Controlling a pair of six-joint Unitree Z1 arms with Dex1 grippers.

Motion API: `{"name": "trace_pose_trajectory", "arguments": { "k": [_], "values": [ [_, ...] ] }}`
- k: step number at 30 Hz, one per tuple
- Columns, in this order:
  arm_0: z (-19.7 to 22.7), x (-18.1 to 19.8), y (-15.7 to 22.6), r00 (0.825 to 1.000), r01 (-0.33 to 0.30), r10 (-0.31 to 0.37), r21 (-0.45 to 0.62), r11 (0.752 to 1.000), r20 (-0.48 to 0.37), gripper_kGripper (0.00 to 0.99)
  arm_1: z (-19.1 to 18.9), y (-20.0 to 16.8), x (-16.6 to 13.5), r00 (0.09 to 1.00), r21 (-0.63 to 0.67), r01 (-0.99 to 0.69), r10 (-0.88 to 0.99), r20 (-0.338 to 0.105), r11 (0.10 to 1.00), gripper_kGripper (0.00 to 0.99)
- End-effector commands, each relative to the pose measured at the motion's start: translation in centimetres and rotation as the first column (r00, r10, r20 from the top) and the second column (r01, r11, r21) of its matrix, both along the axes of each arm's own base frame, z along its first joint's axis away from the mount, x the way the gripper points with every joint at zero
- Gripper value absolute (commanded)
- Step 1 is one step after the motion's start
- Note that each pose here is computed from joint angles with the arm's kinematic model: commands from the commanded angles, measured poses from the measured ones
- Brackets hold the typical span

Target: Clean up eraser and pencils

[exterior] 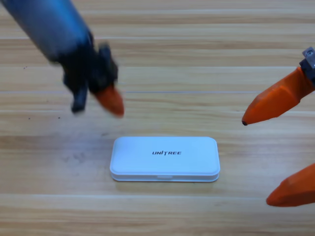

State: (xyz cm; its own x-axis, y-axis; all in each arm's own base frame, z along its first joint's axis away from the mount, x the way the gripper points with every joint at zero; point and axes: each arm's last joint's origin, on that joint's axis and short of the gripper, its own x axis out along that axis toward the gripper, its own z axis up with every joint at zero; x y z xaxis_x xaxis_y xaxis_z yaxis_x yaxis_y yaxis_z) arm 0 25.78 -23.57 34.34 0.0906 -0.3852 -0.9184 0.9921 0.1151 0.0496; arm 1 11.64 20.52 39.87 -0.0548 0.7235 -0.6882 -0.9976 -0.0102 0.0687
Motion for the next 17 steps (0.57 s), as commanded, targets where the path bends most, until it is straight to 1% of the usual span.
{"name": "trace_pose_trajectory", "arguments": {
  "k": [1,4,9,12,16,17],
  "values": [
    [5.4,-5.6,-2.1,0.992,0.114,-0.112,-0.044,0.992,0.057,0.000,-0.6,0.0,-0.4,1.000,-0.007,-0.011,0.011,-0.016,1.000,0.990],
    [6.6,-7.2,-2.1,0.986,0.153,-0.148,-0.059,0.987,0.073,0.000,-0.6,0.0,-0.4,1.000,-0.007,-0.011,0.011,-0.016,1.000,0.990],
    [6.2,-8.4,-2.2,0.982,0.187,-0.185,-0.045,0.981,0.040,0.000,-0.6,0.0,-0.4,1.000,-0.008,-0.011,0.011,-0.017,1.000,0.990],
    [5.8,-8.5,-2.0,0.983,0.186,-0.185,-0.034,0.982,0.018,0.000,-0.7,0.1,-0.4,1.000,-0.011,-0.011,0.011,-0.019,1.000,0.990],
    [6.0,-8.8,-2.0,0.984,0.179,-0.180,-0.058,0.982,-0.006,0.000,-0.7,0.2,-0.3,1.000,-0.013,-0.011,0.011,-0.020,1.000,0.990],
    [6.0,-8.9,-2.0,0.983,0.181,-0.182,-0.062,0.981,-0.010,0.069,-0.8,0.2,-0.3,1.000,-0.014,-0.011,0.011,-0.021,1.000,0.990]
  ]
}}
